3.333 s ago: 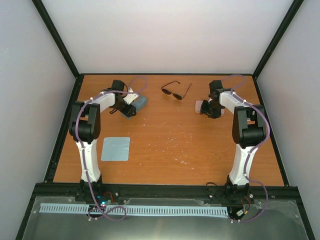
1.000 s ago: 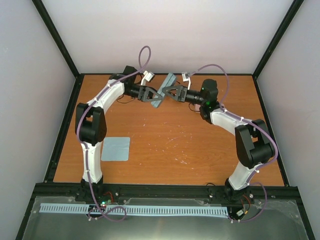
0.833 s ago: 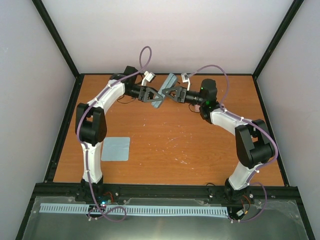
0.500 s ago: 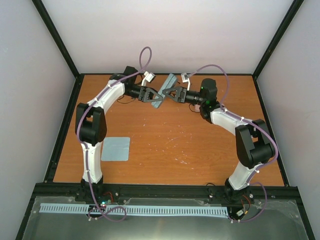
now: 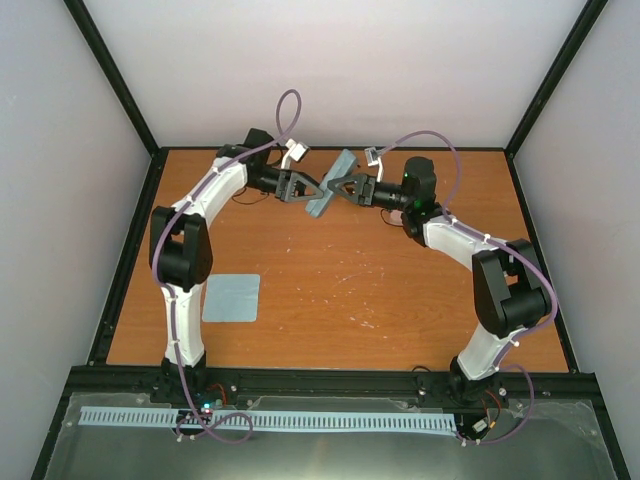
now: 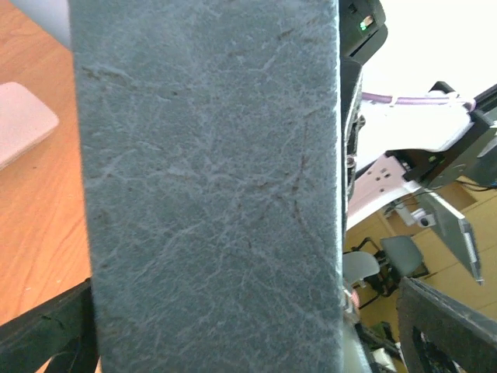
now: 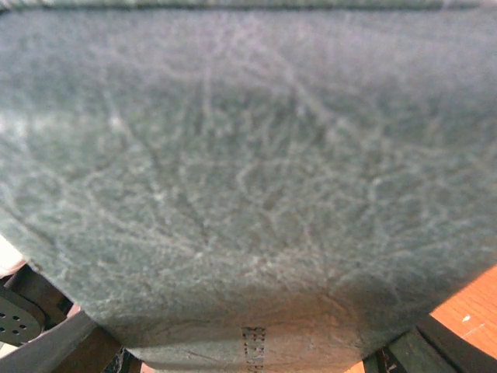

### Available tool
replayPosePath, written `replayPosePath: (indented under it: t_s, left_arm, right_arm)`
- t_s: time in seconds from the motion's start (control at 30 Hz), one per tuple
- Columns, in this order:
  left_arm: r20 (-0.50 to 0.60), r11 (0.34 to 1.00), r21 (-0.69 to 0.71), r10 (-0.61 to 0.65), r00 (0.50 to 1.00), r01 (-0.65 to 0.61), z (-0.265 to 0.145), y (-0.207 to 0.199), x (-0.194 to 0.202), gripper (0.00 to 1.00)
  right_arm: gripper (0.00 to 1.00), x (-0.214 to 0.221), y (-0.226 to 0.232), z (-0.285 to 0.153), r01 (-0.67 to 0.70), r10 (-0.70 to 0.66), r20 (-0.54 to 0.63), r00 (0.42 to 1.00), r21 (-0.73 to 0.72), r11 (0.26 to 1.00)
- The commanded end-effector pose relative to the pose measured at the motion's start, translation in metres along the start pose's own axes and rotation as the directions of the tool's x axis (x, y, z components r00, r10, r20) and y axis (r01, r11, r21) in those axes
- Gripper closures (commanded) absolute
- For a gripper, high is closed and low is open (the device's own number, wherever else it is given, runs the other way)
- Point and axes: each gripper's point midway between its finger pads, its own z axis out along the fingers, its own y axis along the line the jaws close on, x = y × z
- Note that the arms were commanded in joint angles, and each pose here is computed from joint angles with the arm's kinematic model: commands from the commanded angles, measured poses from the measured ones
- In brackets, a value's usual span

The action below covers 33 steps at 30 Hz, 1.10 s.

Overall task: Organize the sunglasses
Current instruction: Open the sunglasses case.

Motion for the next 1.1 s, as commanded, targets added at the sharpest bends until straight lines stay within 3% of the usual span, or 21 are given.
replayPosePath:
  t_s: [0.0, 0.4, 0.73, 1.07]
  left_arm:
    - [-0.025, 0.993, -0.081, 0.089, 0.996, -0.091, -0.007, -0.003, -0.01, 0.01]
    - [-0.108, 0.967, -0.232, 0.082, 0.991, -0.106, -0.014, 0.051, 0.009, 0.01]
    - [-0.086, 0.936, -0.342, 0.056, 0.995, -0.083, -0.052, 0.095, 0.004, 0.0]
    - [-0.052, 0.935, -0.341, 0.084, 0.995, -0.097, -0.066, 0.086, -0.014, 0.01]
  right_arm:
    - [0.6, -0.01, 0.026, -0.006, 0.079, -0.079, 0.013, 0.997, -0.044, 0.996]
    - [0.59, -0.003, 0.044, -0.01, 0.097, -0.1, -0.044, 0.994, -0.072, 0.993]
    - [0.62, 0.007, 0.056, -0.018, 0.105, -0.111, -0.084, 0.99, -0.072, 0.992]
    - [0.62, 0.014, 0.034, -0.018, 0.081, -0.08, -0.097, 0.992, 0.008, 0.997]
